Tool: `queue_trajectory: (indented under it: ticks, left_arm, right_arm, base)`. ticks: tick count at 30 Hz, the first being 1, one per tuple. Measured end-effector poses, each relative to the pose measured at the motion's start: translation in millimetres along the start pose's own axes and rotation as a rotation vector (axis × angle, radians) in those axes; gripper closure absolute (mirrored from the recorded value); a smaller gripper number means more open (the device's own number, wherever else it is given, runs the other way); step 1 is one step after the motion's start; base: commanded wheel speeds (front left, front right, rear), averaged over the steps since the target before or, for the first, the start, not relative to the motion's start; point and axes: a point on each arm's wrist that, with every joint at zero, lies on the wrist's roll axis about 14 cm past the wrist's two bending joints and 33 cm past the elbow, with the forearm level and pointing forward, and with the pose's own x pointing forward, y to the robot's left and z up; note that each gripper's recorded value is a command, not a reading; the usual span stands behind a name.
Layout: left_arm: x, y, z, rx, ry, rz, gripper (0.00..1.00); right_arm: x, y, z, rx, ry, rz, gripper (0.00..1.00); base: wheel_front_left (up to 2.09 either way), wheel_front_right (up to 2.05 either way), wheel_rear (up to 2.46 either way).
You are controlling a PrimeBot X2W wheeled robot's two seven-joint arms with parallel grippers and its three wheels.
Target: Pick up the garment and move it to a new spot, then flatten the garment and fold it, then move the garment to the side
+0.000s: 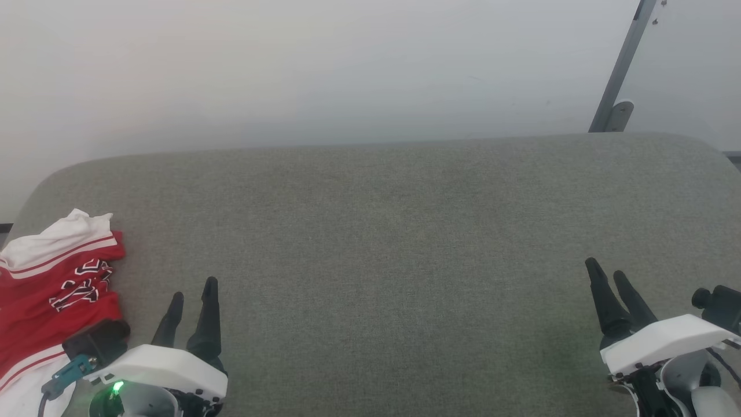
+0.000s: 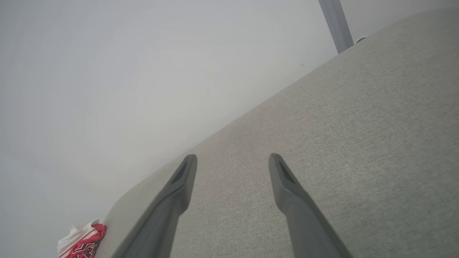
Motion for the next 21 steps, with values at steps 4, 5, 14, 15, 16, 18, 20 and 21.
queue_trajectory:
  ticks: [4, 5, 14, 15, 16, 18, 20, 21]
  left_arm:
    - [0, 0, 2, 0.051, -0.012, -0.007, 0.0]
    - [-1, 0, 3, 0.062, -0.016, -0.008, 0.0]
    - [-1, -4, 13, 0.168, -0.061, -0.031, 0.0]
    - [-1, -5, 14, 0.177, -0.067, -0.034, 0.0]
    - [-1, -5, 16, 0.185, -0.072, -0.037, 0.0]
    - [-1, -7, 17, 0.204, -0.079, -0.043, 0.0]
    - [-1, -9, 19, 0.231, -0.092, -0.049, 0.0]
    - [-1, -10, 20, 0.24, -0.095, -0.051, 0.0]
  right_arm:
    - [0, 0, 3, -0.053, -0.004, 0.0, 0.0]
    - [0, 0, 4, -0.063, -0.006, 0.0, 0.0]
    - [-1, 0, 12, -0.161, -0.026, -0.004, 0.0]
    - [-1, 0, 13, -0.172, -0.029, -0.005, 0.0]
    - [-1, -1, 14, -0.182, -0.031, -0.005, 0.0]
    - [-1, -1, 15, -0.2, -0.033, -0.006, 0.0]
    - [-1, -1, 15, -0.22, -0.033, -0.006, 0.0]
    - [-1, 0, 16, -0.23, -0.034, -0.005, 0.0]
  base:
    - [0.0, 0.0, 0.0]
    - [0.0, 0.0, 0.0]
    - [0.0, 0.0, 0.0]
    - [0.0, 0.0, 0.0]
    - [0.0, 0.0, 0.0]
    - [0.0, 0.0, 0.0]
    - [0.0, 0.0, 0.0]
    - [0.0, 0.0, 0.0]
